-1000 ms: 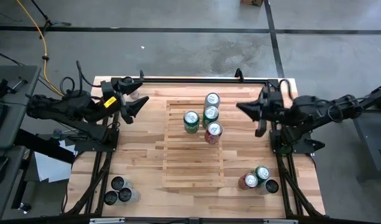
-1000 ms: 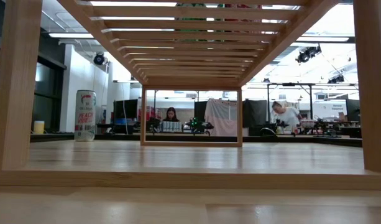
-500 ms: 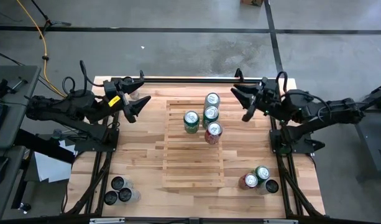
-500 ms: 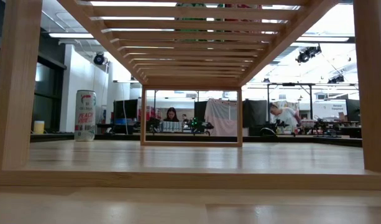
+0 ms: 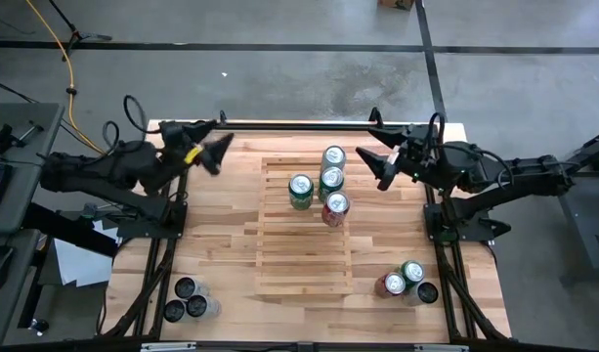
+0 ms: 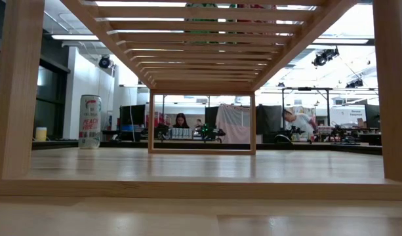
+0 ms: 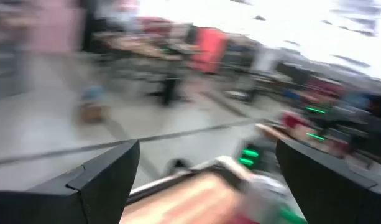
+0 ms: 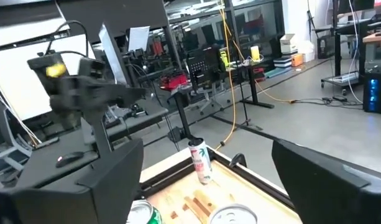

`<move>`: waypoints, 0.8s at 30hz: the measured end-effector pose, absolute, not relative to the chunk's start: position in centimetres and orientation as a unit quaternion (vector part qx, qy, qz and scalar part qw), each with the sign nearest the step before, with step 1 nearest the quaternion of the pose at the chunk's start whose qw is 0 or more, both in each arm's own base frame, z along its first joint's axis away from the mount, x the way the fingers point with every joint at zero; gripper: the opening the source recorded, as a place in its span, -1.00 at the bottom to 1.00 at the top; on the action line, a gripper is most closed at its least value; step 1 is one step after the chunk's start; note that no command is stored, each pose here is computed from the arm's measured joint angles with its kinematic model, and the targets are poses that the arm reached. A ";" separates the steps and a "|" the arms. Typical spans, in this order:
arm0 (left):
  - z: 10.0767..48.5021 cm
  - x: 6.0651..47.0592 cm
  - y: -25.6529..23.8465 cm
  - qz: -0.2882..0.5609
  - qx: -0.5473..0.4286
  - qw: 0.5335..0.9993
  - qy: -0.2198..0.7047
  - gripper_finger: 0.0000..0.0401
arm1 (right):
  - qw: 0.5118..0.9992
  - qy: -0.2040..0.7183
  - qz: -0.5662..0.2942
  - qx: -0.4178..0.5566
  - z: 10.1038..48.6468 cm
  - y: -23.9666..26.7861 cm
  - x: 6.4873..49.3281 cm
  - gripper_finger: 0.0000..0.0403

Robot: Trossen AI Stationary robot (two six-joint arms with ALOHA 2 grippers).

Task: Place canned beverage on shelf
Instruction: Put the top white pink soda can on the shelf

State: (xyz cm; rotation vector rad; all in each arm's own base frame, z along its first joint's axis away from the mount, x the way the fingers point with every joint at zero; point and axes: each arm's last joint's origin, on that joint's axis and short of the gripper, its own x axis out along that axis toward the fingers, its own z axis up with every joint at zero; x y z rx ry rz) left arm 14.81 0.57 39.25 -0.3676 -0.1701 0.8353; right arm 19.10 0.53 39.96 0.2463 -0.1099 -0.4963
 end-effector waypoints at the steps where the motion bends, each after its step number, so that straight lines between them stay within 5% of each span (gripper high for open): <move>1: 38.9 14.7 1.1 0.431 -0.186 0.879 -0.077 0.84 | 0.960 -0.053 -0.246 0.121 39.9 0.5 19.1 0.71; 11: 33.0 11.5 8.5 0.635 -0.298 0.700 0.135 0.84 | 0.952 -0.057 -0.263 0.147 39.8 -0.4 19.3 0.73; 24: 28.8 13.3 15.1 0.702 -0.278 0.603 0.257 0.84 | 0.954 -0.038 -0.253 0.154 39.0 -0.5 20.5 0.73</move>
